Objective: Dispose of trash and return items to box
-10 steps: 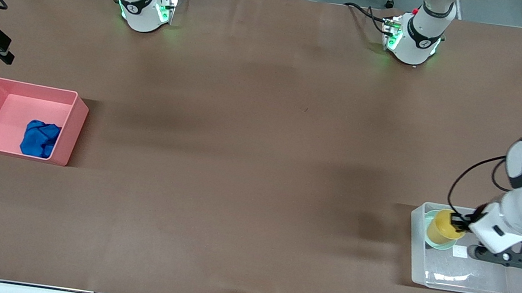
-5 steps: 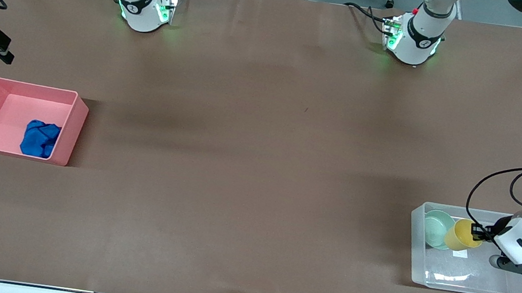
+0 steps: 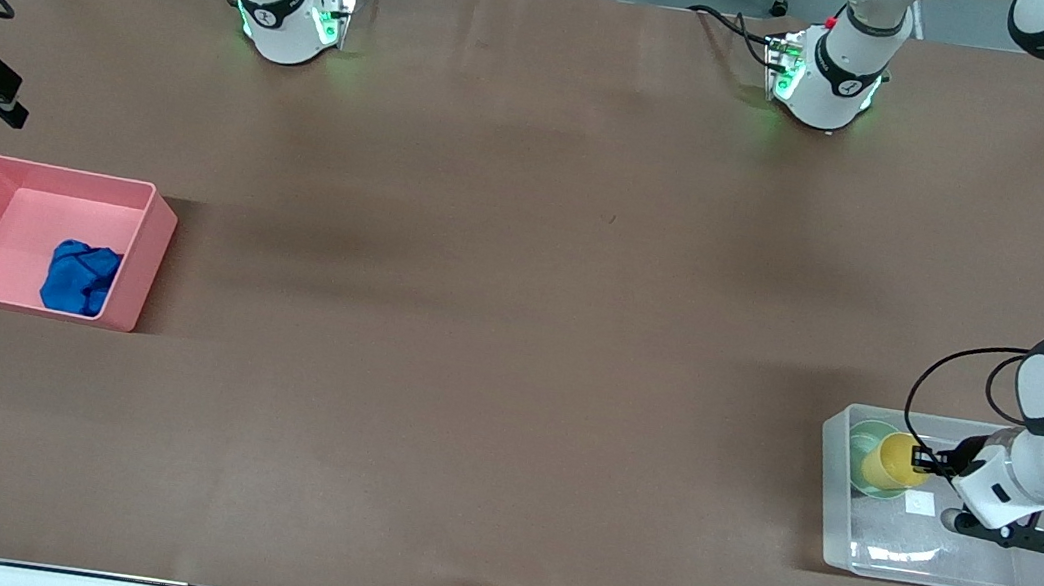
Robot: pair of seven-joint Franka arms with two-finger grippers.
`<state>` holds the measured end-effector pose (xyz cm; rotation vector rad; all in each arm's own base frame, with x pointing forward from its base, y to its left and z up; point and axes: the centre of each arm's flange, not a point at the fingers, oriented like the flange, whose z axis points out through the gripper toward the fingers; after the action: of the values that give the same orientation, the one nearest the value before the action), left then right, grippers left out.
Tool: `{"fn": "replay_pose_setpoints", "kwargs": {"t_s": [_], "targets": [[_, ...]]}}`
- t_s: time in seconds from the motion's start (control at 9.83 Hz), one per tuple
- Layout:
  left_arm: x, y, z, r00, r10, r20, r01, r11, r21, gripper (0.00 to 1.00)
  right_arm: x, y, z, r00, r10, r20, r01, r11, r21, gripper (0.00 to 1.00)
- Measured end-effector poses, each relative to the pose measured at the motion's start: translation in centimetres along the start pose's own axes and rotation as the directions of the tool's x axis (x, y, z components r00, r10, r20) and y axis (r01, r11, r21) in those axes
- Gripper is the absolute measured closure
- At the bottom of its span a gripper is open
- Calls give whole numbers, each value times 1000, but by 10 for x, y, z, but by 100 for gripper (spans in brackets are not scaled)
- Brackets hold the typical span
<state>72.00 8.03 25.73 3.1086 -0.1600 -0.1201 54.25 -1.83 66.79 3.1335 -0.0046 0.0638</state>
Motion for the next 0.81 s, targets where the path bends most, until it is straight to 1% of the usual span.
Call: {"fn": "replay_pose_setpoints", "kwargs": {"t_s": [0.1, 0.2, 0.31, 0.51, 0.61, 0.71, 0.81], "targets": [[0, -1, 7, 1000, -3, 9, 3, 1000, -5, 84, 0, 0, 0, 1000, 0, 1, 0, 1000, 0, 0], [0, -2, 10, 1000, -11, 11, 11, 1000, -7, 70, 0, 0, 0, 1000, 0, 1, 0, 1000, 0, 0], [1, -2, 7, 1000, -21, 4, 21, 1000, -6, 54, 0, 0, 0, 1000, 1, 2, -1, 1000, 0, 0], [7, -2, -15, 999, -22, -39, 22, 1000, 0, 27, 0, 1, 0, 1000, 2, 3, -2, 1000, 0, 0], [9, -2, -38, 997, -21, -74, 22, 1000, 11, 11, 0, 2, 0, 1000, 3, 3, -3, 1000, 0, 0], [10, 0, -74, 992, -18, -125, 22, 999, 28, 0, 0, 2, 0, 1000, 3, 3, -3, 1000, 0, 0], [7, 4, -121, 983, -11, -184, 21, 998, 52, 0, 0, 2, 0, 1000, 4, 4, -4, 1000, 0, 0]]}}
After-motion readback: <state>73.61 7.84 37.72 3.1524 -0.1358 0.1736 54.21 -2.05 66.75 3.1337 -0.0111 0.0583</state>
